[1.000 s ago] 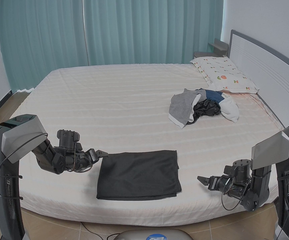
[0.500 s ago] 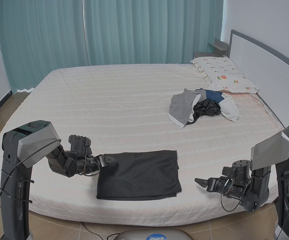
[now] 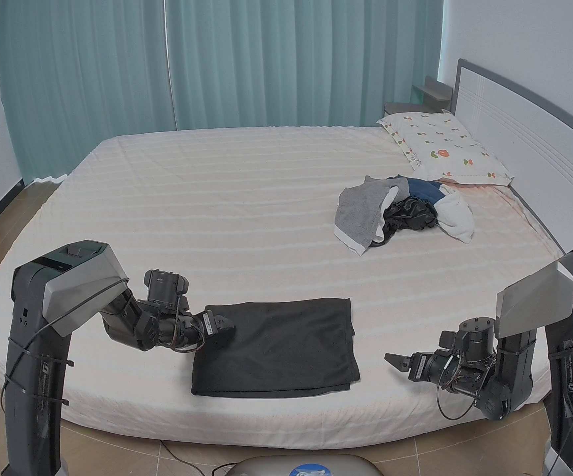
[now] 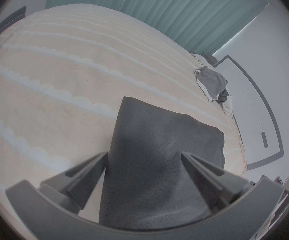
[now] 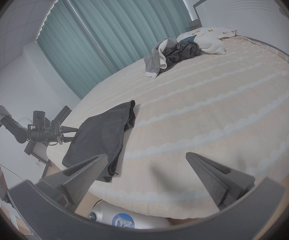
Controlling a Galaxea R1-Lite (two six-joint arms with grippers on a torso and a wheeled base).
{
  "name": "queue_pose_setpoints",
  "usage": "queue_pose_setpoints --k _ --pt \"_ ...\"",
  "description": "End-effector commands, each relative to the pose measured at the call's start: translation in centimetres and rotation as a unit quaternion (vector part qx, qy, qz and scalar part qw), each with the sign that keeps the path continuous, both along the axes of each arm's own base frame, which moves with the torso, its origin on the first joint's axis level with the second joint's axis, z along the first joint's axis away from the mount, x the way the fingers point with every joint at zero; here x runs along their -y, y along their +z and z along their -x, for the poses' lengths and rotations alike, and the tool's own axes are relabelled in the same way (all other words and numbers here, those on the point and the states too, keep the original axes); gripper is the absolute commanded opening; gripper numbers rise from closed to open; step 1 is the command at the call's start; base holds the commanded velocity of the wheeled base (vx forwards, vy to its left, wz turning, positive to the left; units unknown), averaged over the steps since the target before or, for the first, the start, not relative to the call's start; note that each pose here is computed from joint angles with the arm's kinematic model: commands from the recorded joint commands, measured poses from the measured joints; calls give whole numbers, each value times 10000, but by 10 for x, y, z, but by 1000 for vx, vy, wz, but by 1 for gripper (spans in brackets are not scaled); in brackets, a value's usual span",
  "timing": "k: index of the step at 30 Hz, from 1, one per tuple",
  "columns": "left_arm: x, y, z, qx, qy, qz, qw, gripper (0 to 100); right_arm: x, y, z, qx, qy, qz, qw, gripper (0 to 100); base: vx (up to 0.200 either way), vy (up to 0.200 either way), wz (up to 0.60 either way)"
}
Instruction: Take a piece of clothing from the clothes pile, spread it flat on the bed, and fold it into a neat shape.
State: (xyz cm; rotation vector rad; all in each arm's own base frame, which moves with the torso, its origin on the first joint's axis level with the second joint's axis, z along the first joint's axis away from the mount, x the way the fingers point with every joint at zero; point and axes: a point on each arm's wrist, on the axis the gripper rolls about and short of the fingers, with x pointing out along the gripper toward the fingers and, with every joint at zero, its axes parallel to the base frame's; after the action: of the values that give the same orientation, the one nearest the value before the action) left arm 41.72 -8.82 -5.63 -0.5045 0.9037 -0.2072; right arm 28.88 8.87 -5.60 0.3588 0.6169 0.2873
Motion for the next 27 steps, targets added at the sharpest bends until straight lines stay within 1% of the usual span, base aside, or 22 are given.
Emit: queue_pose_setpoints --k 1,14,27 --pt "0 -2 0 -20 7 3 10000 0 -1 0 0 47 11 -10 10000 100 0 0 0" --pt "-6 -3 5 -20 33 -45 10000 0 2 0 0 23 -38 -6 10000 100 0 0 0" --pt "-6 8 8 15 124 7 9999 0 0 -4 1 -21 -29 31 10000 100 0 0 0"
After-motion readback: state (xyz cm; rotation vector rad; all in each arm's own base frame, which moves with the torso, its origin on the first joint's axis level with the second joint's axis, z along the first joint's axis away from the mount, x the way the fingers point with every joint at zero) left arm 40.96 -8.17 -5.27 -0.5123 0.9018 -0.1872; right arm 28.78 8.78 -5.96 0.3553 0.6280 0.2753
